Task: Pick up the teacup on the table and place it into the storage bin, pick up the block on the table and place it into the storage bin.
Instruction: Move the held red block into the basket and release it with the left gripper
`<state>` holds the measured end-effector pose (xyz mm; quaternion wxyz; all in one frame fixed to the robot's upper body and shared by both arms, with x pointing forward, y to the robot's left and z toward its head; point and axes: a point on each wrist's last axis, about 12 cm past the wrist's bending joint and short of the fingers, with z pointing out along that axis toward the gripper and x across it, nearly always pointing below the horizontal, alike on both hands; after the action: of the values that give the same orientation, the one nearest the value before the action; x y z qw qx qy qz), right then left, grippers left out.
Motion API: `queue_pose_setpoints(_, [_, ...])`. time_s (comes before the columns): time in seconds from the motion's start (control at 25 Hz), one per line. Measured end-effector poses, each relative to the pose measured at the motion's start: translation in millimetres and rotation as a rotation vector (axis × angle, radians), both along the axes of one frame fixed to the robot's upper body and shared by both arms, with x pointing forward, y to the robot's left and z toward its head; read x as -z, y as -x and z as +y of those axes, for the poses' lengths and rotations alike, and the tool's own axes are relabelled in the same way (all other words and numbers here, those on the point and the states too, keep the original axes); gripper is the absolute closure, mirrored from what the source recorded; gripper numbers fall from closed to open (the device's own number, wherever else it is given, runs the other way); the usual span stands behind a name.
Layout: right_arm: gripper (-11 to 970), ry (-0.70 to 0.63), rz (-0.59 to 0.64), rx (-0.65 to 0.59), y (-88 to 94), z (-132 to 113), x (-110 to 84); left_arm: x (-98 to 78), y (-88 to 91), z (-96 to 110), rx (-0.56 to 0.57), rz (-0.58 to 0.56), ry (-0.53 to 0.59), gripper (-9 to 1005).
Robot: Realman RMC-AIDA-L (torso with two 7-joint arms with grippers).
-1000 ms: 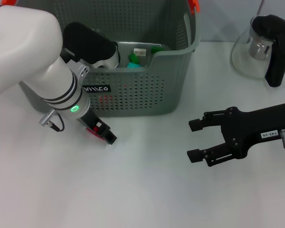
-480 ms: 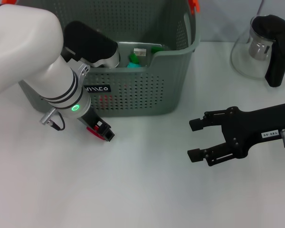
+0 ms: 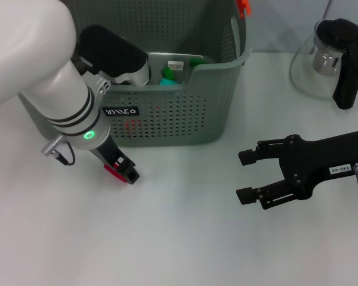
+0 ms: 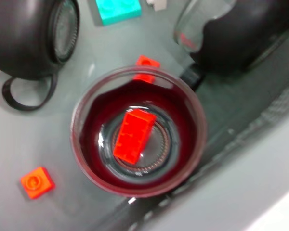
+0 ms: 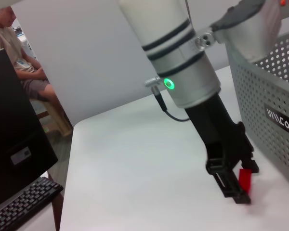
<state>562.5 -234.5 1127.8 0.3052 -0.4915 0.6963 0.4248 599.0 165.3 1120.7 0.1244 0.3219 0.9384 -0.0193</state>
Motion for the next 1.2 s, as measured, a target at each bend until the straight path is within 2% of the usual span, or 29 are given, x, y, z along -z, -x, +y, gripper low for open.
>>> queue_pose_setpoints(0.16, [31,0.001,-0.003,-0.001,-0.2,-0.3,-0.8,-17.8,9.0,6.9,0.021,-0.002,0.008,332])
queue_pose_setpoints(0.2, [31,0.001,-0.004,-0.001,-0.3,-0.4,-0.9,-17.8,9.0,6.9,0.021,-0.002,0.008,332])
queue_pose_setpoints(0.24, [31,0.002,-0.005,-0.001,-0.5,-0.8,-1.2,-32.2,12.4,14.4,0.022,-0.022,0.024,332])
queue_pose_setpoints(0.44, [31,0.005,-0.004,0.004,-1.3,-3.0,-2.5,-60.0,20.0,31.8,0.015,-0.044,0.096,333])
queue_pose_setpoints(0.6, [31,0.003,-0.001,0.007,-1.6,-4.2,-3.6,-90.5,28.5,41.3,0.047,-0.055,0.235,333])
queue_pose_setpoints(0.76, [31,-0.006,-0.004,0.015,-2.1,-6.4,-5.2,-124.4,32.9,52.0,0.111,-0.095,0.44,333])
queue_pose_setpoints(0.96, [31,-0.007,-0.004,0.018,-2.2,-7.2,-5.6,-147.4,21.5,71.6,0.098,-0.21,0.594,333])
queue_pose_setpoints(1.0, [31,-0.007,-0.004,0.017,-2.3,-7.1,-5.8,-149.4,11.9,79.1,0.065,-0.261,0.623,333])
queue_pose_setpoints(1.2, [31,-0.01,-0.005,0.015,-2.8,-6.3,-6.7,-137.6,-18.6,94.1,-0.037,-0.36,0.661,332])
